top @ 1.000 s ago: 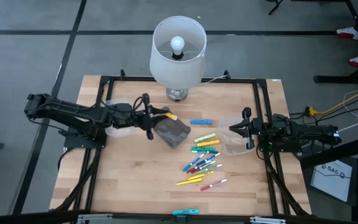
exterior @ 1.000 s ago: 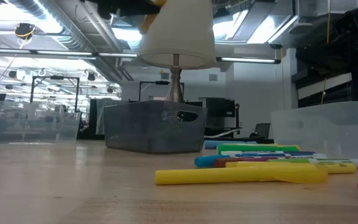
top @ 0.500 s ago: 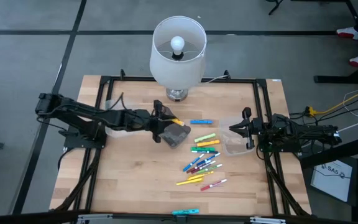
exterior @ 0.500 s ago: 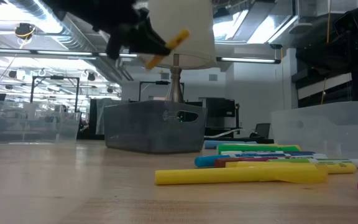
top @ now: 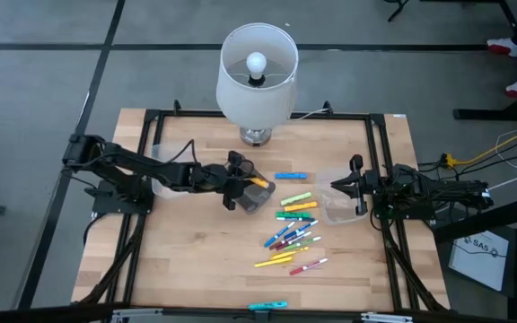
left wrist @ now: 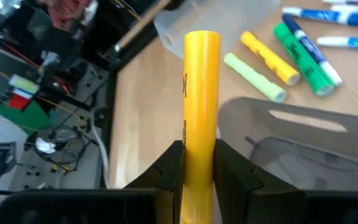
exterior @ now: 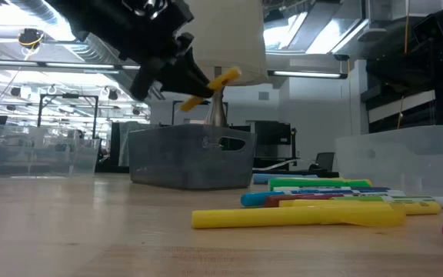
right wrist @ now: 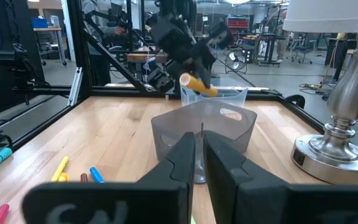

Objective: Pick & Place Markers
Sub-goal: Put the bottom yellow marker into the black bin, then put the bottom yellow pen into the left transparent bin

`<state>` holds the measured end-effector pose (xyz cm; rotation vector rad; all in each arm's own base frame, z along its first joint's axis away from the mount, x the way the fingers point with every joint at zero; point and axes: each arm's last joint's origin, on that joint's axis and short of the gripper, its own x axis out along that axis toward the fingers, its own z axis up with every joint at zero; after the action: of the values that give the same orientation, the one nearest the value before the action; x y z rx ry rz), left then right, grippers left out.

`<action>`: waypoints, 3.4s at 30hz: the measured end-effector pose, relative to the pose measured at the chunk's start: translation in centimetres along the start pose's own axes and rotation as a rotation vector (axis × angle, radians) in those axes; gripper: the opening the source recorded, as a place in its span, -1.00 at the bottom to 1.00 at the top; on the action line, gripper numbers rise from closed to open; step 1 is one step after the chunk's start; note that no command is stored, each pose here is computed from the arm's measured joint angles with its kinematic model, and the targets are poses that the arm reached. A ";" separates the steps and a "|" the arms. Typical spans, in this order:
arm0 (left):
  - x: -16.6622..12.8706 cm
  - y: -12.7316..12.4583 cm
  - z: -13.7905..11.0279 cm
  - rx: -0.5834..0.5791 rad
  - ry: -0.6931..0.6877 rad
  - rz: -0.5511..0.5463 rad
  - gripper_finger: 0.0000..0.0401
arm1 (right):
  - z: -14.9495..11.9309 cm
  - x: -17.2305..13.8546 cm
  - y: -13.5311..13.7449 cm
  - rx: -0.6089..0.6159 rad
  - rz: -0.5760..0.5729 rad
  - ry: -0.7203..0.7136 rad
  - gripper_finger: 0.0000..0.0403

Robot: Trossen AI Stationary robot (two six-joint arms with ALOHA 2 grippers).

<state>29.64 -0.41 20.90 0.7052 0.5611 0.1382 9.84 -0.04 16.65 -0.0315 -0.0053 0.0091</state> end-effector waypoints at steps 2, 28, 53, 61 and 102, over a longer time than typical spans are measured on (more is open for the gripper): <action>0.3 -0.2 -0.1 0.003 0.008 -0.008 -0.71 | 0.0 0.0 0.0 0.000 0.000 0.000 -0.83; 4.0 -1.5 -3.6 -0.014 0.140 -0.110 -0.70 | 0.0 0.0 0.0 0.000 0.000 0.000 -0.83; 4.2 -1.4 -3.8 -0.029 0.150 -0.106 -0.50 | 0.0 0.0 0.0 0.000 0.000 0.000 -0.83; 4.1 -1.4 -3.4 -0.016 0.172 -0.052 -0.52 | 0.0 0.0 0.0 0.000 0.000 0.000 -0.83; -4.5 -8.9 7.5 0.156 -0.072 0.101 -0.57 | 0.0 0.0 0.0 0.000 0.000 0.000 -0.83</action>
<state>29.22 -12.86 21.72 0.8870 0.4709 0.1636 9.84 -0.04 16.64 -0.0315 -0.0049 0.0094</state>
